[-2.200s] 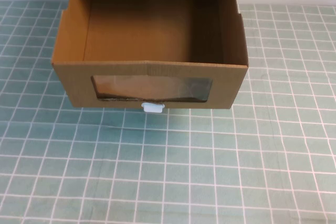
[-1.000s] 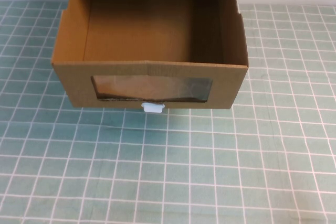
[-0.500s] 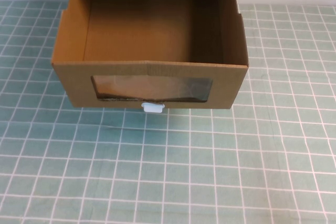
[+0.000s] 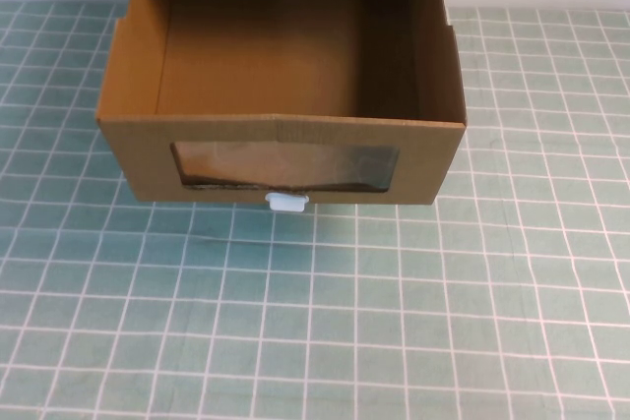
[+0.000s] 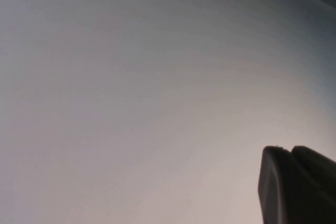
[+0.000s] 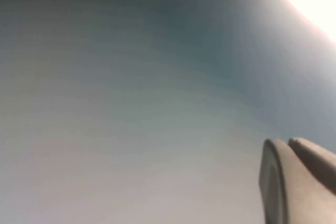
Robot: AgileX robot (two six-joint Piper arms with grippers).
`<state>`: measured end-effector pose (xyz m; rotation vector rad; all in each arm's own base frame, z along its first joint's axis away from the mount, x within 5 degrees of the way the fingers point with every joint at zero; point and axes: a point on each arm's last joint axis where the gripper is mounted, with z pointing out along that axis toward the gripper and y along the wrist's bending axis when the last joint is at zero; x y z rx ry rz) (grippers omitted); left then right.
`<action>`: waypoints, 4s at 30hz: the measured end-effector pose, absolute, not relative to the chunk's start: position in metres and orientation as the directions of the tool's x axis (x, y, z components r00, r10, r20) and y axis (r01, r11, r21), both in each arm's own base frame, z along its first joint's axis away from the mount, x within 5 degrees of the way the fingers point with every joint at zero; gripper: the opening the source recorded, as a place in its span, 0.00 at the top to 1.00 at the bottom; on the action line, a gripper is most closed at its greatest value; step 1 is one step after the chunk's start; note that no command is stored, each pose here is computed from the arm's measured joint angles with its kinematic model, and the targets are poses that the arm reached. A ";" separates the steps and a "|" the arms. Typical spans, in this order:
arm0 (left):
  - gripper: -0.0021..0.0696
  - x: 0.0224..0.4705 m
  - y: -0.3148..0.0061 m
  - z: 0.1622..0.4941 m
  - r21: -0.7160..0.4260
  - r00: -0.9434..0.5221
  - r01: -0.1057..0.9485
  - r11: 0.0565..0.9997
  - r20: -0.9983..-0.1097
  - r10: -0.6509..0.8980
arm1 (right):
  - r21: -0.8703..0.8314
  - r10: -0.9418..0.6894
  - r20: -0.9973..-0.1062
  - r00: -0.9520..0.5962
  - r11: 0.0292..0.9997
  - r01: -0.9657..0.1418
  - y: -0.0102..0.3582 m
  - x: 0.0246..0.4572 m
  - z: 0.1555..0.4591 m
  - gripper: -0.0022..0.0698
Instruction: Close the shoe box
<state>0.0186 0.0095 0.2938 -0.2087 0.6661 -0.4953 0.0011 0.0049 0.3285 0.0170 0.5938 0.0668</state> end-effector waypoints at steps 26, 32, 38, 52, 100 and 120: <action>0.98 0.163 -0.035 0.402 -0.121 -0.317 0.206 0.971 -0.947 -0.051 | 0.297 0.292 -0.928 0.233 0.955 -0.012 -0.004 0.077 0.471 0.99; 0.98 0.195 -0.041 0.389 -0.161 -0.345 0.194 0.968 -0.935 -0.086 | 0.361 0.362 -0.927 0.102 0.932 -0.032 -0.001 0.091 0.446 0.99; 0.98 0.207 -0.043 0.398 -0.172 -0.289 0.197 0.965 -0.951 -0.110 | 0.205 0.189 -0.967 -0.171 0.976 -0.080 0.011 0.120 0.416 0.99; 0.98 0.289 -0.085 0.446 -0.096 -0.391 0.517 0.850 -0.911 0.135 | 0.071 -0.265 -0.842 -0.470 0.809 -0.583 0.072 0.181 0.409 0.99; 0.98 0.431 -0.134 0.395 -0.341 -0.567 0.665 0.665 -0.810 0.152 | -0.663 -0.861 -0.479 0.172 0.226 -0.713 0.290 0.215 0.278 0.99; 0.98 0.430 -0.135 0.395 -0.342 -0.569 0.667 0.662 -0.807 0.156 | -0.780 -0.815 -0.528 0.240 0.354 -0.516 0.304 0.272 0.285 0.99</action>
